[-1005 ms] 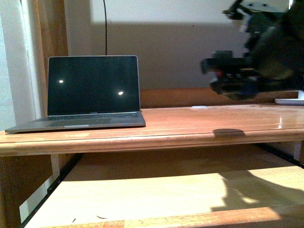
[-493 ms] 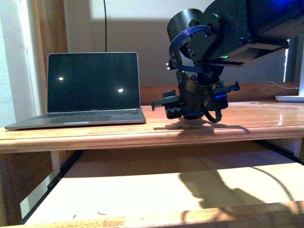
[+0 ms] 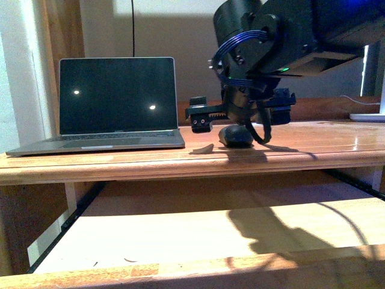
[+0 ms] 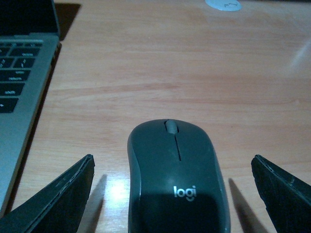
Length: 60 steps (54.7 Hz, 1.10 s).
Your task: Place mouse
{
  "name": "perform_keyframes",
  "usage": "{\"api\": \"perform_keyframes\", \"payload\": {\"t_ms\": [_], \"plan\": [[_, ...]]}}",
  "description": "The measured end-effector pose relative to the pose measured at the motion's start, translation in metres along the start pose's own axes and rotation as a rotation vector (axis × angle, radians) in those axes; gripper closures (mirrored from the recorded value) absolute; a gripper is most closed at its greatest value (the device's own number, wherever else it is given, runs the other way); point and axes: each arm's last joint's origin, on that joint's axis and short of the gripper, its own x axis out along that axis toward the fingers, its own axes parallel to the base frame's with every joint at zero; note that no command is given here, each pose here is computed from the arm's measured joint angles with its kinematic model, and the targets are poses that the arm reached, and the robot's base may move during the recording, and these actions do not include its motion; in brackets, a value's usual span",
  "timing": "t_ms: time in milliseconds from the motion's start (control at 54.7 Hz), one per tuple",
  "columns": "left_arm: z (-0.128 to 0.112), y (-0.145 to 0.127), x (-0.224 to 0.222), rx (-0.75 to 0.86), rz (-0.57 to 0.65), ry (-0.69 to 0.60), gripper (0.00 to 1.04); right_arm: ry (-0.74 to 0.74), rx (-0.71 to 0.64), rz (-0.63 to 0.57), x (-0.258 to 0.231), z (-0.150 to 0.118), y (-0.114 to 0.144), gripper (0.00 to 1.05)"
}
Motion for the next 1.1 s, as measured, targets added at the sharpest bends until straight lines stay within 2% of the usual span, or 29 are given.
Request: {"api": "perform_keyframes", "payload": {"t_ms": [146, 274, 366, 457, 548, 658, 713, 841, 969, 1097], "plan": [[0.000, 0.000, 0.000, 0.000, 0.000, 0.000, 0.08, -0.073, 0.098, 0.054, -0.023, 0.011, -0.033, 0.07], [0.000, 0.000, 0.000, 0.000, 0.000, 0.000, 0.08, -0.170, 0.189, 0.106, -0.070, 0.023, -0.081, 0.07], [0.000, 0.000, 0.000, 0.000, 0.000, 0.000, 0.08, -0.224, 0.219, 0.149, -0.110, 0.018, -0.112, 0.07], [0.000, 0.000, 0.000, 0.000, 0.000, 0.000, 0.08, -0.238, 0.219, 0.212, -0.153, -0.007, -0.137, 0.07], [0.000, 0.000, 0.000, 0.000, 0.000, 0.000, 0.08, -0.192, 0.194, 0.277, -0.188, -0.054, -0.155, 0.07], [0.000, 0.000, 0.000, 0.000, 0.000, 0.000, 0.08, -0.125, 0.156, 0.306, -0.209, -0.102, -0.165, 0.07], [0.000, 0.000, 0.000, 0.000, 0.000, 0.000, 0.08, -0.070, 0.135, 0.311, -0.220, -0.135, -0.171, 0.07], [0.000, 0.000, 0.000, 0.000, 0.000, 0.000, 0.08, 0.002, 0.089, 0.307, -0.229, -0.179, -0.172, 0.07], [0.000, 0.000, 0.000, 0.000, 0.000, 0.000, 0.08, 0.046, 0.059, 0.301, -0.228, -0.201, -0.168, 0.07], [0.000, 0.000, 0.000, 0.000, 0.000, 0.000, 0.08, 0.051, 0.034, 0.305, -0.221, -0.207, -0.157, 0.07]]}}
